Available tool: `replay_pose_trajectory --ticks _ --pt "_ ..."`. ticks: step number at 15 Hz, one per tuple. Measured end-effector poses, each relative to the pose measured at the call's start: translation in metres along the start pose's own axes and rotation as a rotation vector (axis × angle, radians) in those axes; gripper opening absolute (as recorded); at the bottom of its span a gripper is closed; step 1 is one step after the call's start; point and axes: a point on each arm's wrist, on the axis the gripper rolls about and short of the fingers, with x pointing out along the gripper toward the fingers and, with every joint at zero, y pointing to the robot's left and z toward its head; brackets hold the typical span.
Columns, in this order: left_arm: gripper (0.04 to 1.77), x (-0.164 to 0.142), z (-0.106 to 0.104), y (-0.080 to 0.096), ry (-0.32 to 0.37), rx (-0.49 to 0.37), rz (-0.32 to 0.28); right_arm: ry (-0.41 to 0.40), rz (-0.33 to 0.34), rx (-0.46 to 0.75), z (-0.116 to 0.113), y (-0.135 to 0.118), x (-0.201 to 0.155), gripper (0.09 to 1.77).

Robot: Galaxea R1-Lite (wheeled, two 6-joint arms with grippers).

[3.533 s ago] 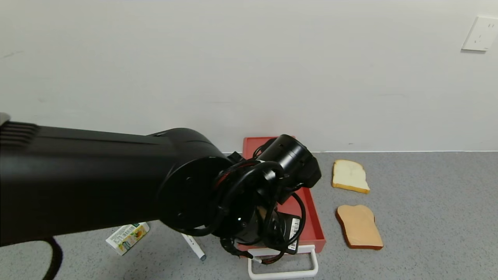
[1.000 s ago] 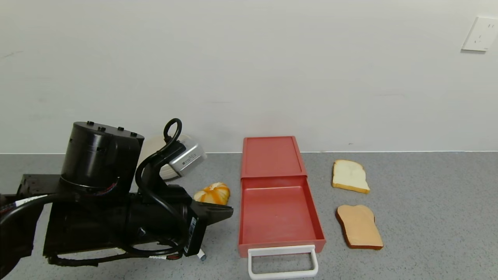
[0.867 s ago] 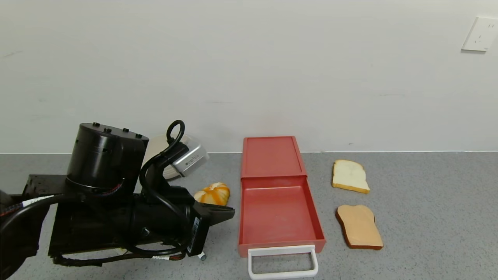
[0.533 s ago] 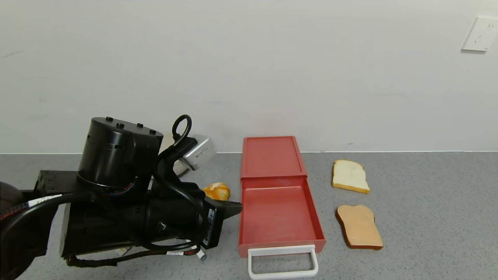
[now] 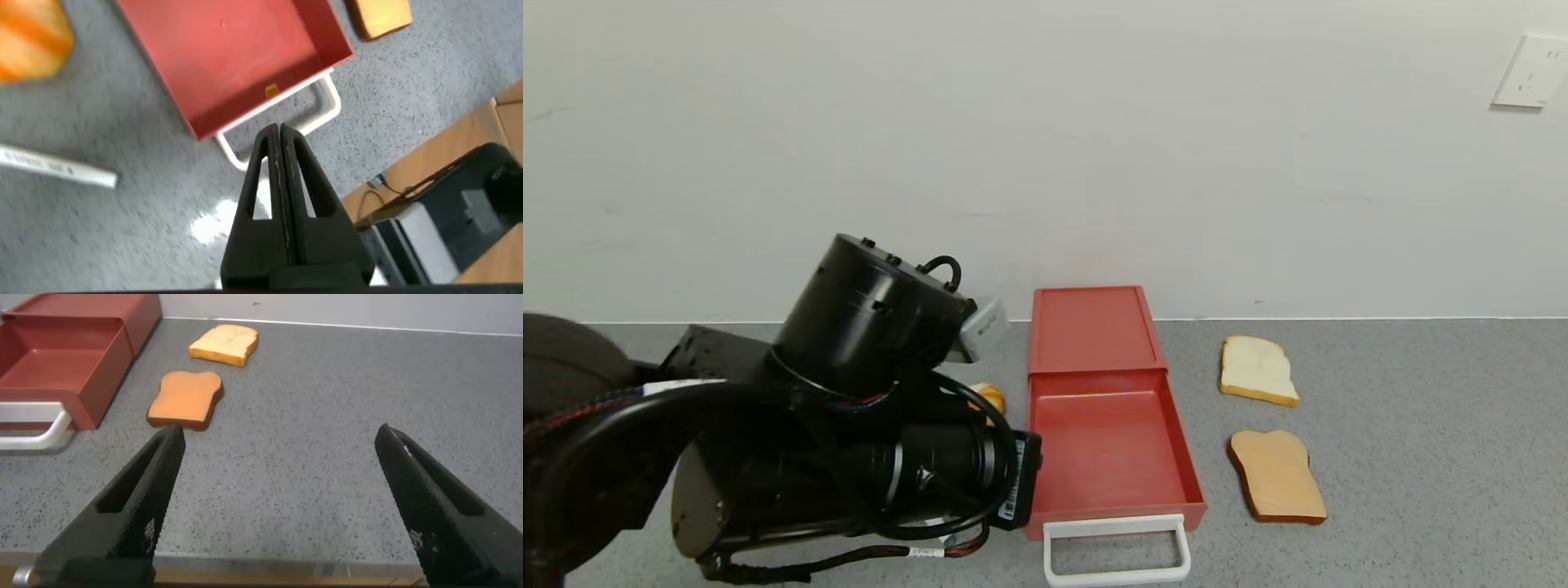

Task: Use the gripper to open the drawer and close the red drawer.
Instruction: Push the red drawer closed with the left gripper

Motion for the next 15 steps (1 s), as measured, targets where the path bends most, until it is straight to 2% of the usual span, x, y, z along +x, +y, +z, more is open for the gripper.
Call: replay_pose_trajectory --ticks 2,5,8,15 --pt "0.11 0.006 0.003 -0.012 0.073 -0.1 0.071 0.0 0.0 0.0 0.0 0.0 0.0 1.71" --pt "0.11 0.027 0.005 -0.026 0.16 -0.194 0.174 0.0 0.0 0.0 0.0 0.0 0.0 1.71" --pt "0.11 0.047 0.006 -0.037 0.214 -0.264 0.226 0.0 0.0 0.0 0.0 0.0 0.0 1.71" --pt "0.11 0.082 -0.017 -0.057 0.323 -0.241 0.252 0.0 0.0 0.0 0.0 0.0 0.0 1.71"
